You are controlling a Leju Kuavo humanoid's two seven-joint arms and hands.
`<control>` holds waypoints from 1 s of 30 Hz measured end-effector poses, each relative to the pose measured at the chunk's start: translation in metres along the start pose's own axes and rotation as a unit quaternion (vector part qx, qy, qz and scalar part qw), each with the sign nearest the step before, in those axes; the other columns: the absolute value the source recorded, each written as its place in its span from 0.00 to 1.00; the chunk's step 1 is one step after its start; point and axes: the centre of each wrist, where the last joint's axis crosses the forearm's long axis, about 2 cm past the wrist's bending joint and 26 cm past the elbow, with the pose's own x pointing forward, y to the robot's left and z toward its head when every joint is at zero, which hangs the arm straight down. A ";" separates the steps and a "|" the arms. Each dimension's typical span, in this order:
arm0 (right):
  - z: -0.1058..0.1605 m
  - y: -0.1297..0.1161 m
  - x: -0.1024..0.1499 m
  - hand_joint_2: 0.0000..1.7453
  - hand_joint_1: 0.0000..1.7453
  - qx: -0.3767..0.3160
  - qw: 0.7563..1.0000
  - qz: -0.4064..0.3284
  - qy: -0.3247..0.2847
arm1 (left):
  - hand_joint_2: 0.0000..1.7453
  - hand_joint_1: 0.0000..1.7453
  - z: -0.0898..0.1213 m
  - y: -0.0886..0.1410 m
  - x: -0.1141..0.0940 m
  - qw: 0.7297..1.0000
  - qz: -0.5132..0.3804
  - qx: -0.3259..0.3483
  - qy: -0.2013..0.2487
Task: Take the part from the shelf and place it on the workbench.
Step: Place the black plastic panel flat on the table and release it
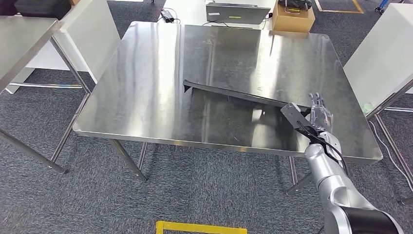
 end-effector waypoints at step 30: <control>0.053 -0.068 0.085 0.00 0.00 -0.117 0.952 -0.020 -0.283 | 0.00 0.00 0.017 0.013 -0.011 1.000 -0.003 0.004 0.018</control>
